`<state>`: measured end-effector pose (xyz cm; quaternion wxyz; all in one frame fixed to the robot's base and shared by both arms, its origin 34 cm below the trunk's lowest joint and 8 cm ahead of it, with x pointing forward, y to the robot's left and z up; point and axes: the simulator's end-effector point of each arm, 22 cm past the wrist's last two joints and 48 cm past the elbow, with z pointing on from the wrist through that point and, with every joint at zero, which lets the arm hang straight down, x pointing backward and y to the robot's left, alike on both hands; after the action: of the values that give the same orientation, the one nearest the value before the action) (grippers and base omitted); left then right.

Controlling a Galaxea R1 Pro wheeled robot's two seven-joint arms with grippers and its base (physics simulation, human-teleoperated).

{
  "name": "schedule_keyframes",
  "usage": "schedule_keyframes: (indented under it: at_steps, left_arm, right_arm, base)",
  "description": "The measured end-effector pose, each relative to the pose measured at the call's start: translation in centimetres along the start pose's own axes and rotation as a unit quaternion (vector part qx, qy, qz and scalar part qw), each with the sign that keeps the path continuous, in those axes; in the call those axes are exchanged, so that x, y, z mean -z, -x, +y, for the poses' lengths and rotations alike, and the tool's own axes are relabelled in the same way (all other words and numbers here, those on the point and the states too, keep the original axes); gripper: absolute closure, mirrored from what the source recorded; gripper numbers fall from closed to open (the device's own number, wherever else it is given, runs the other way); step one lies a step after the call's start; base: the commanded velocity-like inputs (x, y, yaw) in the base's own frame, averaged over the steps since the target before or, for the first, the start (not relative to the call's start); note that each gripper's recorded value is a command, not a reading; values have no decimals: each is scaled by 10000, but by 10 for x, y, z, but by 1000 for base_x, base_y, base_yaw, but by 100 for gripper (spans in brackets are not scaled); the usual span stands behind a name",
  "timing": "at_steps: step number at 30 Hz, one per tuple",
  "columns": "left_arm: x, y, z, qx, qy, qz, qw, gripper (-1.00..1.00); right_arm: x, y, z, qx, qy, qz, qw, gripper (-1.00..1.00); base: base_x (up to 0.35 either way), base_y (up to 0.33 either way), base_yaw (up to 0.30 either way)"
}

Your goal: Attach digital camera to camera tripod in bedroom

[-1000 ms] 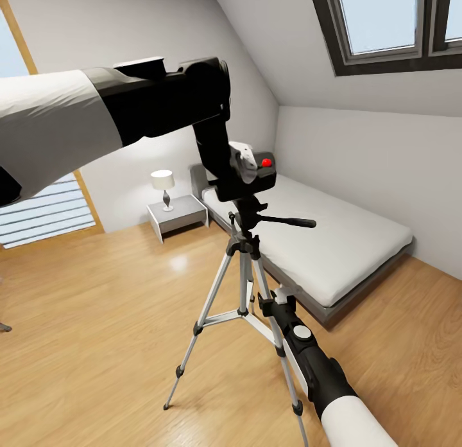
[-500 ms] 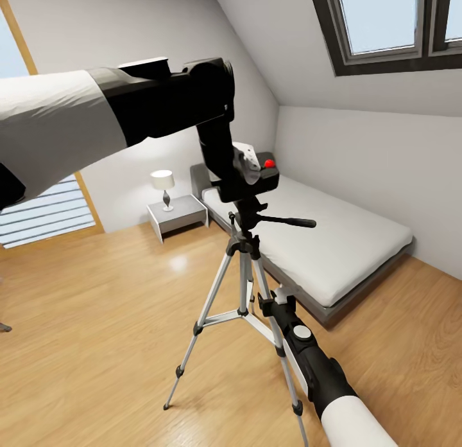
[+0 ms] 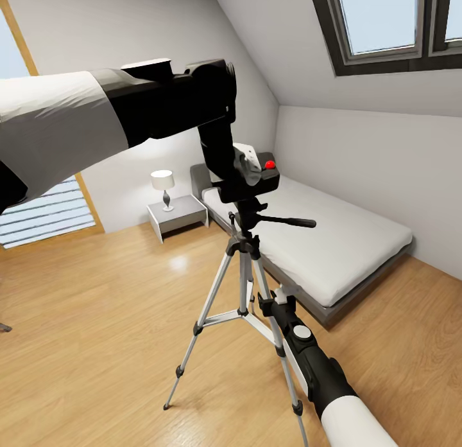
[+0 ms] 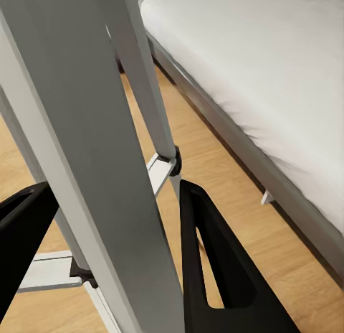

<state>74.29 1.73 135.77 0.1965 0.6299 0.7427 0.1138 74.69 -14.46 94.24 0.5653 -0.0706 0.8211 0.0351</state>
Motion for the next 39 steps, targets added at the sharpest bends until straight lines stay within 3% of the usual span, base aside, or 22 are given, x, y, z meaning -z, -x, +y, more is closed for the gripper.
schedule_keyframes:
  at_steps: [9, 36, 39]
  left_arm:
    - [-8, -5, -3, -81, 38, 206, 9997, 100]
    - [-12, 0, -10, -169, 5, 226, 9996, 100]
    - [-19, -4, -12, -175, -38, 296, 9994, 100]
  right_arm:
    - [0, 0, 0, -1, 0, 0, 10000, 100]
    - [0, 0, 0, 0, -1, 0, 10000, 100]
    - [0, 0, 0, -1, -1, 0, 10000, 100]
  base:
    - [0, 0, 0]
    - [0, 0, 0]
    - [0, 0, 0]
